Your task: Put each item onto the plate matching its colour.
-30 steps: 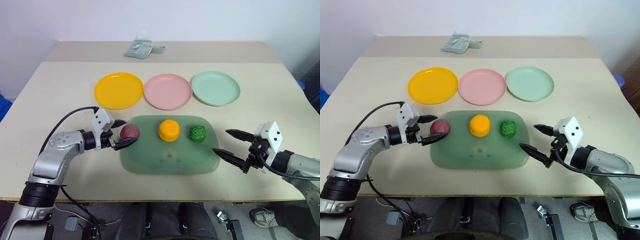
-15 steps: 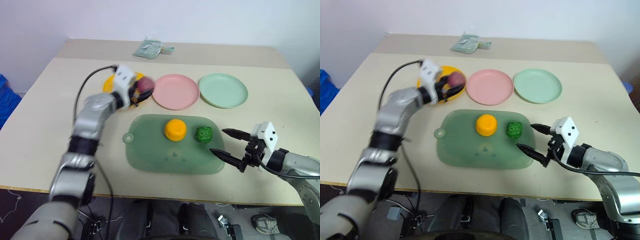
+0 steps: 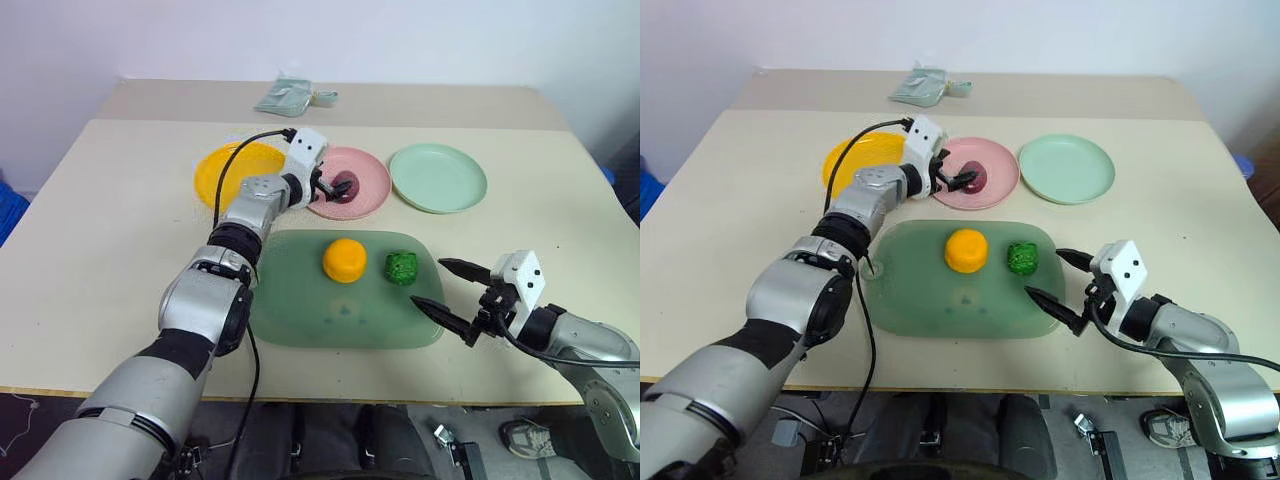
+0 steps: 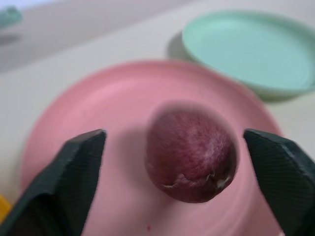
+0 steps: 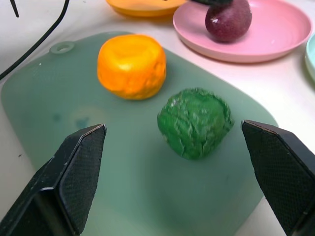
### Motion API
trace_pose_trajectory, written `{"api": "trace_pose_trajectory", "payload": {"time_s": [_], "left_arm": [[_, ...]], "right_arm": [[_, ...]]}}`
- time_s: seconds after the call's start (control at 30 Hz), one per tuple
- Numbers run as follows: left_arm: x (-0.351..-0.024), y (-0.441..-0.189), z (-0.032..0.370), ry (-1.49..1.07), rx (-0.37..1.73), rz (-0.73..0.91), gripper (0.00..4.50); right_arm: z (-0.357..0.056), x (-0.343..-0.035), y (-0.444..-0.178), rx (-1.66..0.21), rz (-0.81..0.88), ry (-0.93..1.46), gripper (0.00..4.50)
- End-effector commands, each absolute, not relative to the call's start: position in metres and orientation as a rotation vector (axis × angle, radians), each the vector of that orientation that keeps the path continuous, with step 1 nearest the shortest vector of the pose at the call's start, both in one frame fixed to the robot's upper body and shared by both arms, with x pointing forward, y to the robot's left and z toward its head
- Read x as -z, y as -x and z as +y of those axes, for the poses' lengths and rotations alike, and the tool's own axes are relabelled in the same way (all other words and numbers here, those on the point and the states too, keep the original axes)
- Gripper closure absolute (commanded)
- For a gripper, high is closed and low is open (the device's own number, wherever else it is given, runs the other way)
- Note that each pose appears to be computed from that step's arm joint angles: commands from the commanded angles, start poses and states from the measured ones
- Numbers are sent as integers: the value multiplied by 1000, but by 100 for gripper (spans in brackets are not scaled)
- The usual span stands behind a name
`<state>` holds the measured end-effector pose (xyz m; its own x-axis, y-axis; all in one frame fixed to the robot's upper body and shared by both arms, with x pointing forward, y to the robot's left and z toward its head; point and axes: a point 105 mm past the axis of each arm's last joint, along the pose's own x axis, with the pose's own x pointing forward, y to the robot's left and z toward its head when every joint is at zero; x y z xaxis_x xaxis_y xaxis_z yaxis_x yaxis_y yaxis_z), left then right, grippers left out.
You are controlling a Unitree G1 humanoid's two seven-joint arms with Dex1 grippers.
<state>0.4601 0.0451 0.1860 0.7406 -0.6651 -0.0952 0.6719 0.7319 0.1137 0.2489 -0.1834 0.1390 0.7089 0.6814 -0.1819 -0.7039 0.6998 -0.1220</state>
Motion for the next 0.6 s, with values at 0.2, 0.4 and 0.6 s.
{"api": "trace_pose_trajectory", "payload": {"time_s": [0.2,0.4,0.6], "left_arm": [[-196,-360,59,-257,1327,-81,9],[-166,-336,37,-370,1424,34,9],[-137,-335,26,-491,1437,132,30]], "right_arm": [[-188,-156,-246,-794,105,212,0],[-183,-157,-250,-811,105,209,0],[-178,-158,-252,-797,90,206,0]]}}
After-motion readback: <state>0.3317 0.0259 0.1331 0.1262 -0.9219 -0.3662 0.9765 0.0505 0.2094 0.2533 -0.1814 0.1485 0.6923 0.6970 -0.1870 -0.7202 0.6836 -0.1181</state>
